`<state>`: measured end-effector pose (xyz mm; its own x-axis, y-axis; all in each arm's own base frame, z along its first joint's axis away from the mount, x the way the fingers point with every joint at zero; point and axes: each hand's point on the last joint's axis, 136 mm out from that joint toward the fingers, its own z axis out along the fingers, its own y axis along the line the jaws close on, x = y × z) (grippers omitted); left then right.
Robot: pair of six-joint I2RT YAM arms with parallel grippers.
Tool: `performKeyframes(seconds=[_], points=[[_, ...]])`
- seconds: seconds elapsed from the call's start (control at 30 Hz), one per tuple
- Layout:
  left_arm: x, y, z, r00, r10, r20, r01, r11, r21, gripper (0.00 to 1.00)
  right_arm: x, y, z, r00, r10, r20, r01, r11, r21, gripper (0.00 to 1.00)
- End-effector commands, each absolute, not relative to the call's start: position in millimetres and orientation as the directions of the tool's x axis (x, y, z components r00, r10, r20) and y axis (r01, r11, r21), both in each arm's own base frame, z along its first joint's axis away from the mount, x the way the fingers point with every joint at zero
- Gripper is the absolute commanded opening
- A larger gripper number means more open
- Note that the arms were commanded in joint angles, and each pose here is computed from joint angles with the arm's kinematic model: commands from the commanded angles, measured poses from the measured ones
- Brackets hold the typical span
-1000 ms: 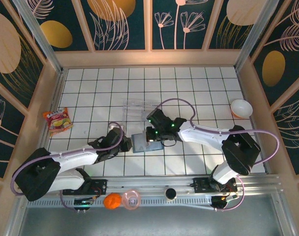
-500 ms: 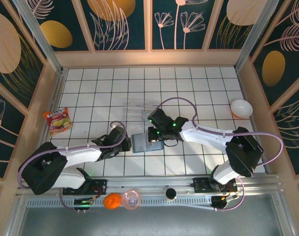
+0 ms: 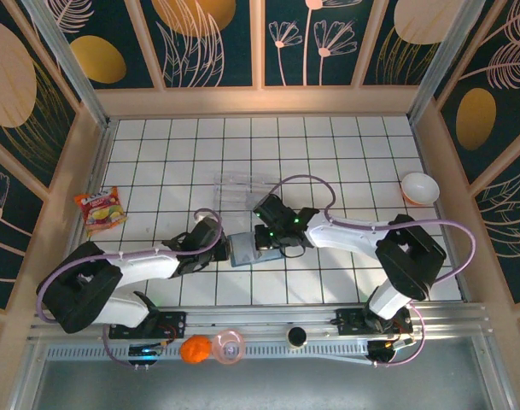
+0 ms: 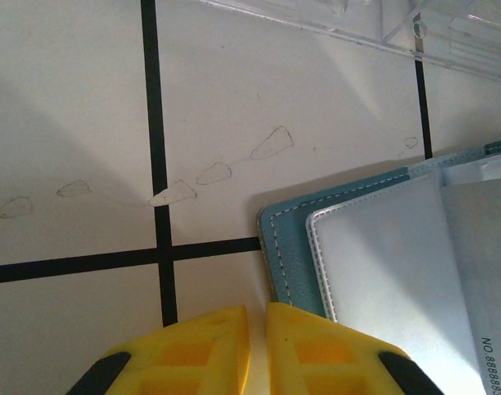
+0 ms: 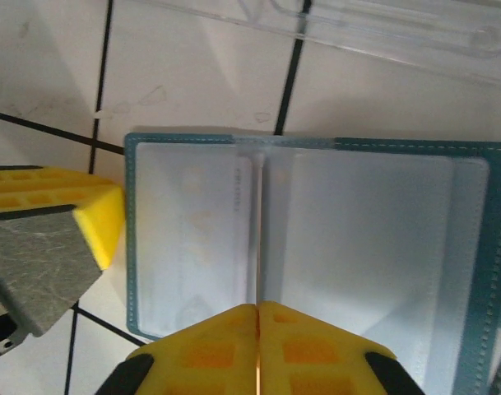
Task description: Take the credit cards out of the card holder
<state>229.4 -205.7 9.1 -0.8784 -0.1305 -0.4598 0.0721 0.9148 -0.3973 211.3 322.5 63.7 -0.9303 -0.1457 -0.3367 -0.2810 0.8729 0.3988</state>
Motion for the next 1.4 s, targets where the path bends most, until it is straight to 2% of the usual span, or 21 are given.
performKeyframes(seconds=[0.0, 0.17, 0.23, 0.27, 0.43, 0.57, 0.63, 0.77, 0.9, 1.07, 1.1, 1.37], points=[[227.3, -220.3, 2.2, -0.897, -0.104, -0.43, 0.107, 0.892, -0.439, 0.15, 203.7, 323.3, 50.2, -0.943, -0.148, -0.297, -0.268, 0.867, 0.419, 0.13], [226.4, -220.2, 1.4, -0.899, -0.102, -0.427, 0.107, 0.892, -0.439, 0.16, 206.4, 321.3, 47.3, -0.945, -0.146, -0.293, -0.265, 0.868, 0.42, 0.14], [226.3, -220.2, 2.0, -0.899, -0.103, -0.426, 0.107, 0.891, -0.441, 0.15, 210.3, 318.7, 50.5, -0.938, -0.152, -0.311, -0.276, 0.872, 0.404, 0.02], [226.8, -220.7, 3.1, -0.898, -0.104, -0.428, 0.108, 0.89, -0.443, 0.15, 212.8, 317.2, 54.3, -0.932, -0.157, -0.328, -0.286, 0.873, 0.395, 0.0], [227.4, -222.5, 7.4, -0.897, -0.094, -0.432, 0.12, 0.889, -0.442, 0.16, 222.8, 318.0, 102.6, -0.836, -0.253, -0.488, -0.463, 0.802, 0.378, 0.0], [229.1, -222.0, 16.4, -0.892, -0.093, -0.443, 0.125, 0.89, -0.439, 0.2, 222.8, 323.3, 152.1, -0.663, -0.407, -0.628, -0.68, 0.678, 0.278, 0.0], [229.0, -221.4, 23.3, -0.887, -0.103, -0.451, 0.125, 0.886, -0.447, 0.25, 221.2, 326.3, 172.2, -0.579, -0.463, -0.671, -0.76, 0.605, 0.238, 0.0], [228.7, -217.0, 35.3, -0.876, -0.128, -0.464, 0.112, 0.883, -0.456, 0.45, 224.6, 327.7, 198.1, -0.396, -0.582, -0.71, -0.871, 0.483, 0.09, 0.0], [226.4, -212.2, 42.2, -0.873, -0.146, -0.465, 0.096, 0.884, -0.458, 0.64, 242.0, 324.6, 210.5, -0.263, -0.692, -0.672, -0.908, 0.412, -0.07, 0.0], [224.2, -204.6, 48.8, -0.866, -0.171, -0.469, 0.071, 0.887, -0.456, 0.89, 254.3, 324.1, 207.4, -0.147, -0.794, -0.589, -0.943, 0.293, -0.159, 0.0], [223.7, -203.1, 50.0, -0.865, -0.176, -0.47, 0.066, 0.888, -0.455, 0.97, 258.1, 323.6, 204.5, -0.128, -0.812, -0.57, -0.946, 0.272, -0.175, 0.0], [226.2, -194.5, 60.9, -0.856, -0.179, -0.485, 0.049, 0.906, -0.42, 0.99, 289.0, 324.2, 180.7, -0.04, -0.877, -0.479, -0.969, 0.152, -0.197, 0.0]])
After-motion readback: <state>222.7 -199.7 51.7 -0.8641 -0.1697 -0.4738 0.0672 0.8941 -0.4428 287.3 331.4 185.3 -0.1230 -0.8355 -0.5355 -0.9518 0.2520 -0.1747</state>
